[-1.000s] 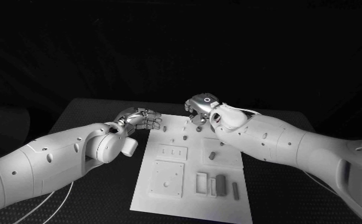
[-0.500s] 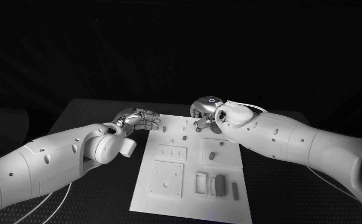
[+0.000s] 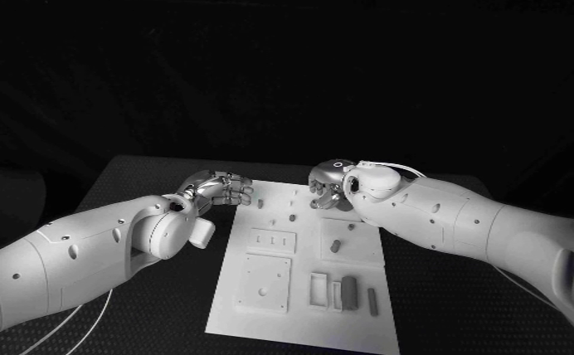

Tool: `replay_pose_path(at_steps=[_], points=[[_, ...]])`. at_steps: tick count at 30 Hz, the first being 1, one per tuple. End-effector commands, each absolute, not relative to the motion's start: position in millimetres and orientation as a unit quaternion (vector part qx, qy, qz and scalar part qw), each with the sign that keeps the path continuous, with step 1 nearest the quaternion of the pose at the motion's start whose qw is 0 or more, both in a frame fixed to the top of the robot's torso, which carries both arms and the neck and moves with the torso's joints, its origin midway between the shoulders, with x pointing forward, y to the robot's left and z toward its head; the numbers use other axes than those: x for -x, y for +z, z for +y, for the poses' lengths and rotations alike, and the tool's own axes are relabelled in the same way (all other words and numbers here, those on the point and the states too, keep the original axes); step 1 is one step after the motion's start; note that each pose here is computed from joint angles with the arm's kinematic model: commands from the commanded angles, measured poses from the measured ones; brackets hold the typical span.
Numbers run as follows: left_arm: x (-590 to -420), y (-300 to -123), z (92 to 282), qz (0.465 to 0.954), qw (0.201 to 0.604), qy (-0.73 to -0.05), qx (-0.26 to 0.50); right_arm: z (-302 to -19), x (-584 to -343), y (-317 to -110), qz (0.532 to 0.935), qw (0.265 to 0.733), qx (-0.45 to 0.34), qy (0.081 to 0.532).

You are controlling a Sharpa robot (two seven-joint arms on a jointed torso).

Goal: Assemble the parts on the task board

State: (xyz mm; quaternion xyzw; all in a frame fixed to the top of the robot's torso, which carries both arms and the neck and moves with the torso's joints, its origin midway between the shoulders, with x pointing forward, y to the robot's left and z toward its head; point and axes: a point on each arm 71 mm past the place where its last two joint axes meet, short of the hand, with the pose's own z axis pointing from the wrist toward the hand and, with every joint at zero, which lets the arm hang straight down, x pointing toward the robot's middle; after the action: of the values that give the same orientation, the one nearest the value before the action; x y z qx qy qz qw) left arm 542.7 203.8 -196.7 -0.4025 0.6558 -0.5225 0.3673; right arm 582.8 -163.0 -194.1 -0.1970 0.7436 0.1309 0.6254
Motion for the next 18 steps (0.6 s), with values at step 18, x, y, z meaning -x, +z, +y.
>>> replay_pose_path(at_steps=[18], points=[[-543.8, -195.6, 198.5, 0.656, 0.363, -0.531, 0.395, -155, -581, -217, 0.758, 0.603, 0.209, 0.13]])
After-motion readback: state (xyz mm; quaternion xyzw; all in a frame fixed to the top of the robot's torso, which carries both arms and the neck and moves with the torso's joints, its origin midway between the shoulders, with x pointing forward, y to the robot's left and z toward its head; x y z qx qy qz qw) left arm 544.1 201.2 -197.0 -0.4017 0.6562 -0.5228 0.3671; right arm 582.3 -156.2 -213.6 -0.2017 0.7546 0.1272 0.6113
